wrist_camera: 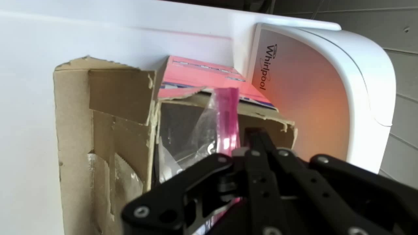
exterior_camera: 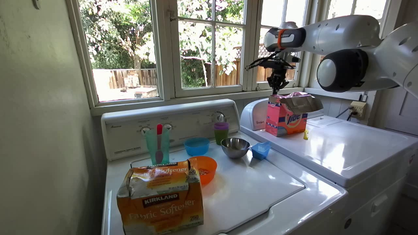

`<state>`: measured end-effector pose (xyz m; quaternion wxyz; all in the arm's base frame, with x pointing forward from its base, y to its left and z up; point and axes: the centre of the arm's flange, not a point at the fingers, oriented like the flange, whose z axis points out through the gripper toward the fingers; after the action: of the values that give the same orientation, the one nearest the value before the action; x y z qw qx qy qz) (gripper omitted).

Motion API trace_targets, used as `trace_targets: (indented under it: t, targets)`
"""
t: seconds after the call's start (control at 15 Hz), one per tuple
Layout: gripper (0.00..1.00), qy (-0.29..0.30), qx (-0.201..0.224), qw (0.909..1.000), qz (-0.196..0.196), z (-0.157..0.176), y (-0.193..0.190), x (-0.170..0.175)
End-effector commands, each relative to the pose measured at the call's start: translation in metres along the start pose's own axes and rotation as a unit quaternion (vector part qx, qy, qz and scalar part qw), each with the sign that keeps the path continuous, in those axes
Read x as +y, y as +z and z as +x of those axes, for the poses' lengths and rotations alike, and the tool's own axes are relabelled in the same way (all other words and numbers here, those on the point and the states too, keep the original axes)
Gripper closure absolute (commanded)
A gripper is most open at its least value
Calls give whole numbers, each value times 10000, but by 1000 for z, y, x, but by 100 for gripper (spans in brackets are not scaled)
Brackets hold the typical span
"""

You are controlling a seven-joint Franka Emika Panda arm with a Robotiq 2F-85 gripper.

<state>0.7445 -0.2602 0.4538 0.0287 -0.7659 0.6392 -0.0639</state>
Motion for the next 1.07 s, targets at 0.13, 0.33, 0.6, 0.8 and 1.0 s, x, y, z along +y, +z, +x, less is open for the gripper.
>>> trace_targets:
  t: [0.13, 0.33, 0.6, 0.8, 1.0]
  targets:
    - [100, 23, -14, 9996, -271, 6, 1, -18]
    - [100, 76, 32, 9996, -262, 4, -17, -9]
    - [100, 149, 118, 9984, -531, 0, -38, 3]
    - [100, 210, -49, 9951, -961, 1, -43, 13]
    - [100, 50, -28, 9985, -545, 2, -41, 11]
